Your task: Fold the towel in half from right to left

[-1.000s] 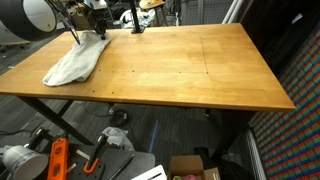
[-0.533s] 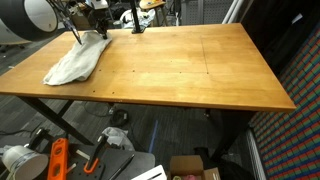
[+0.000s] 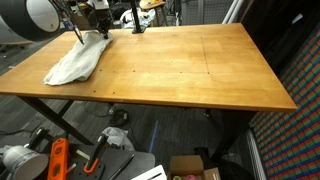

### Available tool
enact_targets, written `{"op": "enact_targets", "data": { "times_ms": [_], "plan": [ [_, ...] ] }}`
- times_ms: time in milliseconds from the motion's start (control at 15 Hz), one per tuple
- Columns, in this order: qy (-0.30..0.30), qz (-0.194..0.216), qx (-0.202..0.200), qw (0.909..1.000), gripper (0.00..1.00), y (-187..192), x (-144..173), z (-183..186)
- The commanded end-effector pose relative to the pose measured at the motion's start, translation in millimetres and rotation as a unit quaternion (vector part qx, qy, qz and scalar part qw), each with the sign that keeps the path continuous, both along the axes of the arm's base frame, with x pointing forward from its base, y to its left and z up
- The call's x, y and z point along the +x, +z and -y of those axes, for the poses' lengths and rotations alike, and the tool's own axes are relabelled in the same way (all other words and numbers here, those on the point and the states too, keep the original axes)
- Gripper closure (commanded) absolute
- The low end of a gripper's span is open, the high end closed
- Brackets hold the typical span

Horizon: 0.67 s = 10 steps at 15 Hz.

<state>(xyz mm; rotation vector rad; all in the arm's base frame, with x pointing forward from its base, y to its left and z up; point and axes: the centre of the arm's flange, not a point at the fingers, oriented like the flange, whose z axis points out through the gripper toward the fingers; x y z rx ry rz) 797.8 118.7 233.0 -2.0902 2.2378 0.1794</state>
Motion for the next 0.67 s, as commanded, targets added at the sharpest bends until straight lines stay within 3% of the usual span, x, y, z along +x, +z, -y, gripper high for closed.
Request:
{"op": "enact_targets", "data": {
  "times_ms": [0, 600],
  "plan": [
    [-0.033, 0.0, -0.011, 0.9994, 0.95, -2, 59, 28],
    [-0.029, 0.0, -0.026, 0.9992, 0.94, 2, 43, 42]
  ]
}}
